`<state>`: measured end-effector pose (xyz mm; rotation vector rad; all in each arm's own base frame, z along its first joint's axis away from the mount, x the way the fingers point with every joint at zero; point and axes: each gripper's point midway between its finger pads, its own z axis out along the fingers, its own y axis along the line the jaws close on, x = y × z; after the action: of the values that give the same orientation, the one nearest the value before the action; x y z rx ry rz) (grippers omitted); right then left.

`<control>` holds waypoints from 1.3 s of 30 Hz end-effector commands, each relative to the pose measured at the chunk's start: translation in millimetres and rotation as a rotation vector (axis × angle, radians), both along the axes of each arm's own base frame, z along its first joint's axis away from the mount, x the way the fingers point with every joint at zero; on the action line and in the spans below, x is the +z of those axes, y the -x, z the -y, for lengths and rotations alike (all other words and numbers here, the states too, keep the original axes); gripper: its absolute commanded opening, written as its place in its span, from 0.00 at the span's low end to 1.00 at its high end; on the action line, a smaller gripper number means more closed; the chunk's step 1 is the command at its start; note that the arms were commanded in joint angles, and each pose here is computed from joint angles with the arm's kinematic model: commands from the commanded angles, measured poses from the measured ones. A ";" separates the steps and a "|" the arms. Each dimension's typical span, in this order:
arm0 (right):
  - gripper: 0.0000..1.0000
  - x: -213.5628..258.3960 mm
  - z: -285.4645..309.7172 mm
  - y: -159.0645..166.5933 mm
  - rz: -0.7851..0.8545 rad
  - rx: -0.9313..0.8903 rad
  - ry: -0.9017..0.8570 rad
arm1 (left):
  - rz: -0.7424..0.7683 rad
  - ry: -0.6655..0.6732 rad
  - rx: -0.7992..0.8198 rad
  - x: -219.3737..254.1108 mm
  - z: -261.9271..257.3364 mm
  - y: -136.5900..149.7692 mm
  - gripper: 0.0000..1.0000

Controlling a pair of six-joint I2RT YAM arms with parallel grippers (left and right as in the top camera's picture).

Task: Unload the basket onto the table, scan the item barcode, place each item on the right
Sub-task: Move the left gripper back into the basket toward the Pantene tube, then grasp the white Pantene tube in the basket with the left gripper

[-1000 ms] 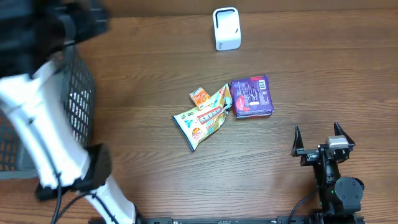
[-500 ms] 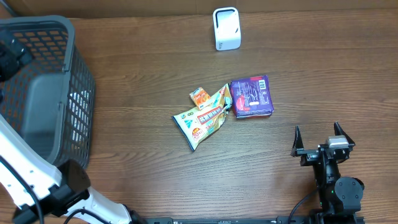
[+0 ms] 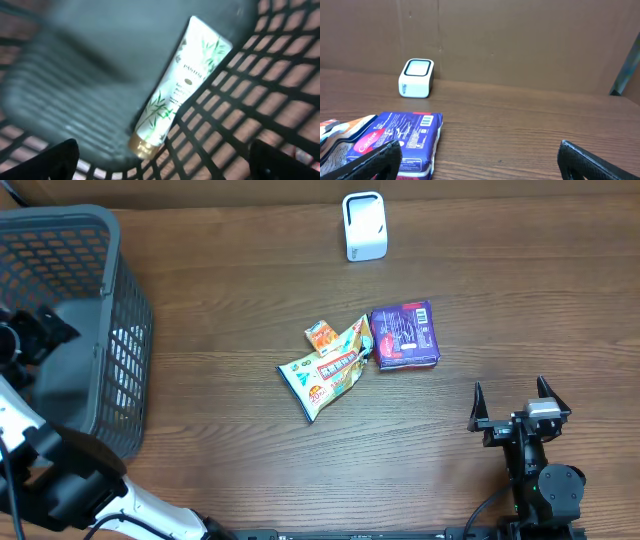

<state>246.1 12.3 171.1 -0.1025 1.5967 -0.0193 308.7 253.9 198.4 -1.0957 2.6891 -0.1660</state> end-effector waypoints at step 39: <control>1.00 -1.5 0.2 -0.1 0.006 -0.001 0.004 | -0.198 0.045 -0.128 -168.6 15.1 18.0 0.53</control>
<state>246.1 12.3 171.1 -0.1025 1.5967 -0.0193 297.3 232.6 34.7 -0.9349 2.9386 -0.2113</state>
